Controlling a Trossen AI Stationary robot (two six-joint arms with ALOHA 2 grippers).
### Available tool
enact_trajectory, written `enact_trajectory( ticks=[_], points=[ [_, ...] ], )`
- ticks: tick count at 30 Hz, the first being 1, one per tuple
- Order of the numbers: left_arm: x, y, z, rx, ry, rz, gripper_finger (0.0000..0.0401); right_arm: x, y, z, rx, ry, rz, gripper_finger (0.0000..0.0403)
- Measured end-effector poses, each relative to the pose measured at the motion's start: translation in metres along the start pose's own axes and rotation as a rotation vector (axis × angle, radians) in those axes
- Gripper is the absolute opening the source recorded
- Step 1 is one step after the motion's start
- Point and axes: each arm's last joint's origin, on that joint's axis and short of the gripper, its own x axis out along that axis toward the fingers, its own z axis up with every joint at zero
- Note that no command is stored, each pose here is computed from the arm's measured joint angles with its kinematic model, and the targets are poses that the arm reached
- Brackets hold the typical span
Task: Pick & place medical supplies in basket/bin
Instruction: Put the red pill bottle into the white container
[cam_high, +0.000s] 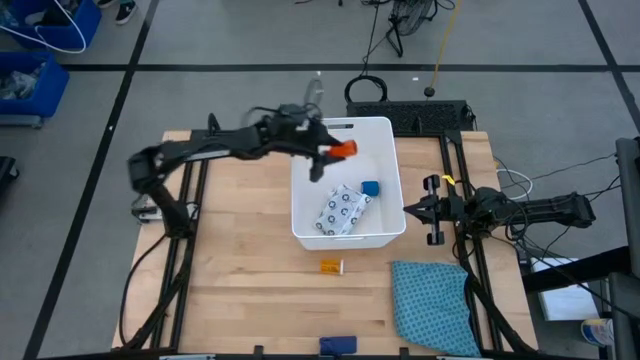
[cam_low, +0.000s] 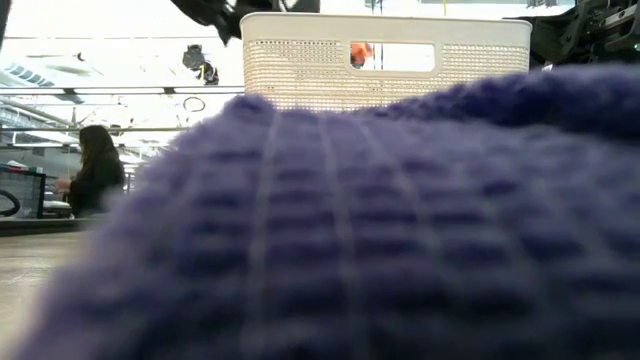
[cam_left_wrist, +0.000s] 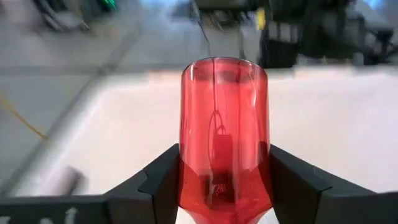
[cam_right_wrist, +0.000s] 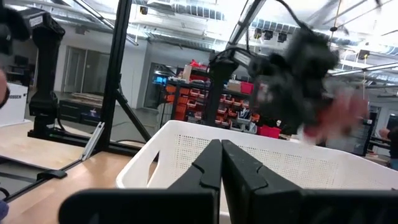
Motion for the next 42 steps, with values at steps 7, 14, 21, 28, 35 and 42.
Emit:
enact_trajectory(
  ticks=[7,14,21,28,35,42],
  points=[
    [0.050,0.017,-0.051,-0.087,0.158,-0.031,0.0193,0.000,0.000,0.000,0.000,0.000,0.002,0.0000],
    [0.073,0.019,-0.083,-0.134,0.247,-0.039,0.0204,0.000,0.000,0.000,-0.006,0.000,0.001,0.0000],
    [0.079,0.020,-0.096,-0.125,0.305,-0.010,0.0197,0.000,0.000,0.000,-0.030,0.001,-0.001,0.0000],
    [0.078,0.018,-0.094,-0.101,0.306,-0.019,0.0209,0.000,0.000,0.000,-0.069,0.000,-0.004,0.0000],
    [0.077,0.017,-0.096,-0.087,0.326,-0.027,0.0202,0.000,0.000,0.001,-0.095,-0.007,-0.006,0.0000],
    [0.078,0.008,-0.075,0.018,0.420,-0.049,0.0209,0.000,0.000,0.001,-0.098,-0.007,-0.006,0.0000]
  ],
)
